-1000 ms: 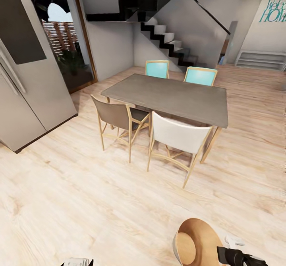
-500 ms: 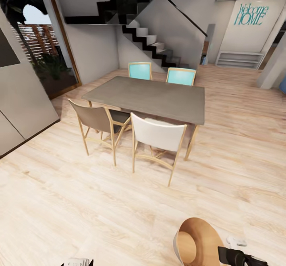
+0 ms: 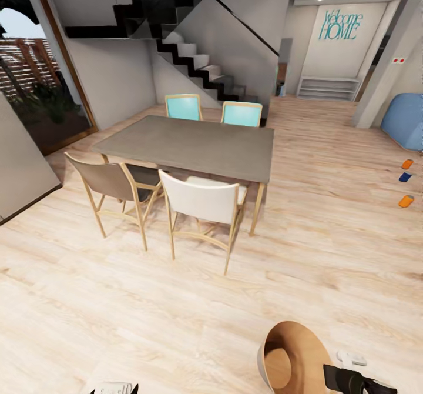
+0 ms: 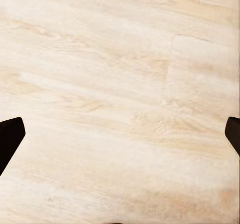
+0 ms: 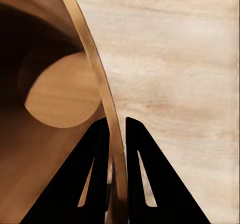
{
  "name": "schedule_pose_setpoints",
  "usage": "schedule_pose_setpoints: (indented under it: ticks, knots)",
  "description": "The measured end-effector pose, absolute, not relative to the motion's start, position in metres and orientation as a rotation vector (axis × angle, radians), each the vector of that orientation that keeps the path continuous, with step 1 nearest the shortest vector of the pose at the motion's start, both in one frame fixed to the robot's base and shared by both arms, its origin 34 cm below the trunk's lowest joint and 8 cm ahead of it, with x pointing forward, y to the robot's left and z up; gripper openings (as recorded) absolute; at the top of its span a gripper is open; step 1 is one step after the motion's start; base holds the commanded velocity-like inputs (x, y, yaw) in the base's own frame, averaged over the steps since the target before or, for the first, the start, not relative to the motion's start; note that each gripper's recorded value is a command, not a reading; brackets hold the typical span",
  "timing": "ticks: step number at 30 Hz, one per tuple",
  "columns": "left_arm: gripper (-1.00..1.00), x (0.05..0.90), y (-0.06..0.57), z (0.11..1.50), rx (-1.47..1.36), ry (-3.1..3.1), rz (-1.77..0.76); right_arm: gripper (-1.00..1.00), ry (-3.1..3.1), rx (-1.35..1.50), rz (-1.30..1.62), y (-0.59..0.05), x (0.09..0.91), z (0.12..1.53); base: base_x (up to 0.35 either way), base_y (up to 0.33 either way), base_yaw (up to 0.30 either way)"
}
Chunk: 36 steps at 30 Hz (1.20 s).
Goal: Put the three can of soda from the living room inside the tash can in the kitchen.
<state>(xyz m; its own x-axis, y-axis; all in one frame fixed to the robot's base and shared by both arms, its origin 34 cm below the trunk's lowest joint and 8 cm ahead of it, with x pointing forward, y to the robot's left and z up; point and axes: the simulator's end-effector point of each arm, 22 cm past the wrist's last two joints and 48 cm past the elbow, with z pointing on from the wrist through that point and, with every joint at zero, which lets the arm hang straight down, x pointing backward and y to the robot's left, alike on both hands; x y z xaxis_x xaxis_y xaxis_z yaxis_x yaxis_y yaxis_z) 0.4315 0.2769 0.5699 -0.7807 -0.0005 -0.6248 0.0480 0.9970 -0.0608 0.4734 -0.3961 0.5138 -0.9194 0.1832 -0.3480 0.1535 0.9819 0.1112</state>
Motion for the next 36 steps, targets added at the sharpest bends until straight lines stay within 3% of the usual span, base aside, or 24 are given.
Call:
schedule_pose_setpoints:
  ticks: [6,16,27,36]
  knots:
    - [1.0,0.4316,0.2769,0.57,0.033,2.465,-0.096,-1.0,2.764,0.243,0.118,-0.3949,0.4734,0.5136,0.0,-0.287,-0.043]
    - [1.0,0.4317,0.2762,0.5702,0.034,2.464,-0.1,-1.0,2.765,0.241,0.118,-0.3942,0.4731,0.5133,0.05,-0.272,-0.235]
    - [1.0,0.431,0.2759,0.5696,0.034,2.468,-0.103,-1.0,2.764,0.244,0.119,-0.394,0.4734,0.5134,0.287,-0.067,-0.245]
    - [1.0,0.4315,0.2756,0.5701,0.035,2.465,-0.103,-1.0,2.753,0.236,0.117,-0.3944,0.4757,0.5143,0.326,-0.01,-0.044]
